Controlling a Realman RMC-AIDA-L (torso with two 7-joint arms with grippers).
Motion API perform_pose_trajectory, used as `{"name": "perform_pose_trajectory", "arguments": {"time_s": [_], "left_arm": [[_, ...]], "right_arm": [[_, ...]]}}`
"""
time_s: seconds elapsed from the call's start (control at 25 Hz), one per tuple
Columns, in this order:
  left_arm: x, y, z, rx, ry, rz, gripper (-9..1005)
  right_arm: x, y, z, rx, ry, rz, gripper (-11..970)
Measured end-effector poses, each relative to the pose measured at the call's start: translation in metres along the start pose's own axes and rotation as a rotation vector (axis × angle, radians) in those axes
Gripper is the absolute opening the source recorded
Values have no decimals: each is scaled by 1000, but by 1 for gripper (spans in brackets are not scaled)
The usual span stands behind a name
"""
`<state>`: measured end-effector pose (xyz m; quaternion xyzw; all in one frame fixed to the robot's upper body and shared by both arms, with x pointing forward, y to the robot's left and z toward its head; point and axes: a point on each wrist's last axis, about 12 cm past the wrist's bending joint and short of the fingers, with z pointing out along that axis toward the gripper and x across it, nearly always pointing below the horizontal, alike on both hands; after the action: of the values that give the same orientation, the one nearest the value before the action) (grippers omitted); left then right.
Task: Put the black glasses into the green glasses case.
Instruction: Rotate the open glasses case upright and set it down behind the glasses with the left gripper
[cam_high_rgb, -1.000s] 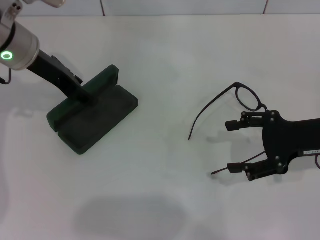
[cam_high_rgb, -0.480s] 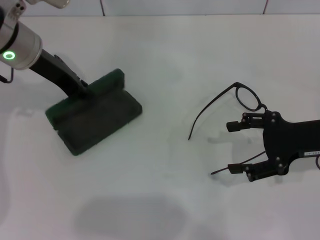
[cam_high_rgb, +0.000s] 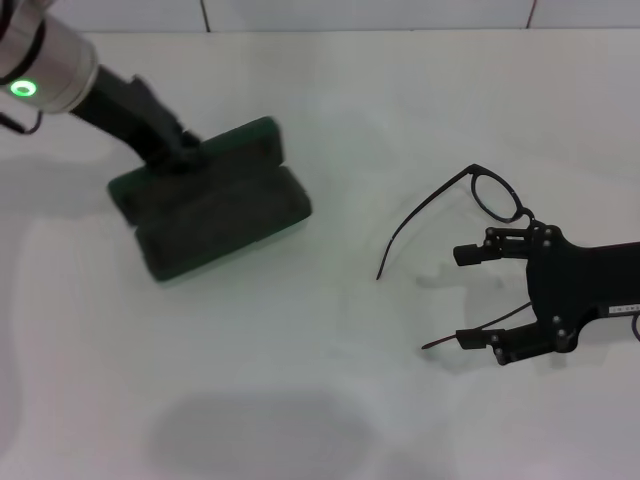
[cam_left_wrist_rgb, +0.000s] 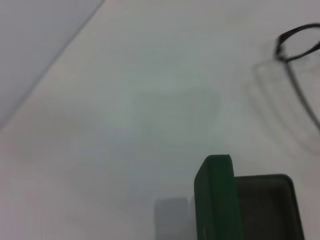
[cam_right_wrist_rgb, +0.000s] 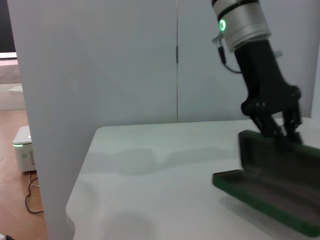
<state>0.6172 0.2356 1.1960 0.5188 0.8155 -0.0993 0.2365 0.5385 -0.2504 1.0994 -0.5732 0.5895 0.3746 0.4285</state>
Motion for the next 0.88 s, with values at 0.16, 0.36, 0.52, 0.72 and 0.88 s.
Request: {"name": "perform_pose_trajectory", "arguments": {"time_s": [0.16, 0.36, 0.52, 0.72, 0.88], "left_arm": [[-19, -5, 4, -21, -51, 183, 208], [-35, -10, 24, -79, -61, 361, 208], [-38, -18, 34, -68, -76, 475, 208], [-38, -22, 40, -55, -82, 511, 207], [-36, -25, 43, -38, -72, 540, 207]], "right_arm": [[0, 1, 0, -2, -1, 1, 869], [2, 3, 0, -4, -6, 9, 869], [3, 5, 0, -4, -6, 15, 869], [4, 5, 0, -4, -7, 20, 869], [4, 5, 1, -3, -6, 20, 869]]}}
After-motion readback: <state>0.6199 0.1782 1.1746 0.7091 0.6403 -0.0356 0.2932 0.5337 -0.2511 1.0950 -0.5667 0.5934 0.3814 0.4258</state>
